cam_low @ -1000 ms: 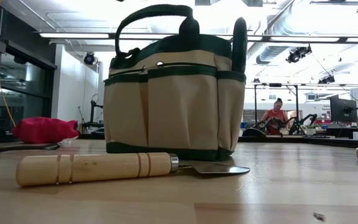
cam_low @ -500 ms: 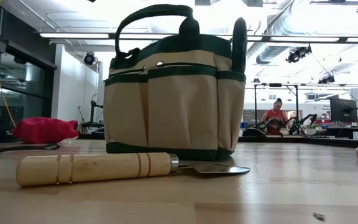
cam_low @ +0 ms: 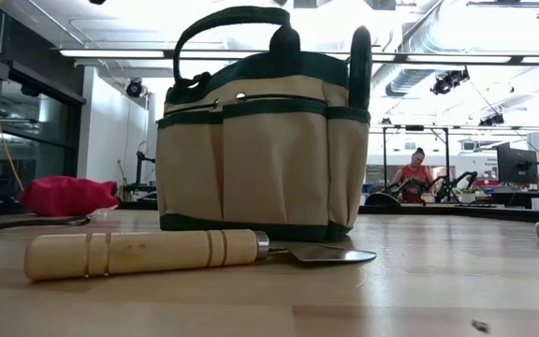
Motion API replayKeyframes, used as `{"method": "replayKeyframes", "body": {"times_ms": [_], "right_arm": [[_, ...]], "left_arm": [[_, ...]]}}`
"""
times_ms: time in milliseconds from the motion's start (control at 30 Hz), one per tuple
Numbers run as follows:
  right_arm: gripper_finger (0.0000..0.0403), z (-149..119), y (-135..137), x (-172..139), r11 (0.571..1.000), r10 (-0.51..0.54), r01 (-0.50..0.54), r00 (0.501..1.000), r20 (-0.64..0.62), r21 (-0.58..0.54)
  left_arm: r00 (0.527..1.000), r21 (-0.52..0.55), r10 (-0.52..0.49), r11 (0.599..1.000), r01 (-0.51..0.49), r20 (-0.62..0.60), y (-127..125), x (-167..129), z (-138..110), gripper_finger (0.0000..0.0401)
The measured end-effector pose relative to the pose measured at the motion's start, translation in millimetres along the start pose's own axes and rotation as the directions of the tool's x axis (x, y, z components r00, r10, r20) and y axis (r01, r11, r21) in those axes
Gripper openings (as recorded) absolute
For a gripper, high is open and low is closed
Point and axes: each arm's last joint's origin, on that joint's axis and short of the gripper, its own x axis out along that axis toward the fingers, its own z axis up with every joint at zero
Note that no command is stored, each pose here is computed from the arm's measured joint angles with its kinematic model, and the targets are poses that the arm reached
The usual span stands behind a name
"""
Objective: Pick & Place Garden tools in Gardening bag
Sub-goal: Put the brown trowel into the gardening bag
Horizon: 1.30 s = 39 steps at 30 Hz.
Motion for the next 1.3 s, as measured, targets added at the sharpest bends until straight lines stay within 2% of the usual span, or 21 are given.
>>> {"method": "replayKeyframes", "body": {"times_ms": [167, 300, 433, 600, 867, 1067, 1300], "right_arm": [[0.0057, -5.6, -14.4, 12.5, 1.000, 0.005, -0.005, 1.000, -0.025, -0.026], [0.0057, -4.6, -31.2, 21.7, 0.993, -0.030, 0.026, 0.999, -0.038, -0.117], [0.0057, -1.9, -46.3, 29.7, 0.990, 0.011, -0.018, 0.998, -0.056, -0.138], [0.0057, -4.9, -58.1, 34.6, 0.983, 0.002, -0.021, 0.995, -0.102, -0.182], [0.0057, -11.5, -64.8, 35.7, 0.971, -0.027, -0.015, 0.985, -0.173, -0.238], [0.0057, -19.9, -67.2, 33.8, 0.974, -0.054, -0.004, 0.966, -0.253, -0.226], [0.0057, -22.9, -68.4, 32.8, 0.973, -0.074, 0.007, 0.957, -0.280, -0.232]], "left_arm": [[1.000, -0.014, -0.016, 1.000, 0.016, 0.011, -5.1, -6.3, -5.8, 0.0097], [1.000, -0.030, -0.020, 0.999, 0.020, 0.012, -8.3, -7.1, -7.3, 0.0097], [1.000, -0.050, -0.013, 0.999, 0.014, 0.016, -9.7, -7.4, -8.0, 0.0097], [1.000, -0.062, -0.001, 0.998, 0.002, 0.022, -9.2, -7.4, -7.8, 0.0097], [0.998, -0.078, 0.042, 0.996, -0.038, 0.044, -8.0, -7.3, -7.2, 0.0097], [0.996, -0.085, 0.069, 0.994, -0.064, 0.058, -7.2, -7.4, -6.8, 0.0097], [0.993, -0.090, 0.091, 0.992, -0.084, 0.070, -6.5, -7.4, -6.4, 0.0097]]}}
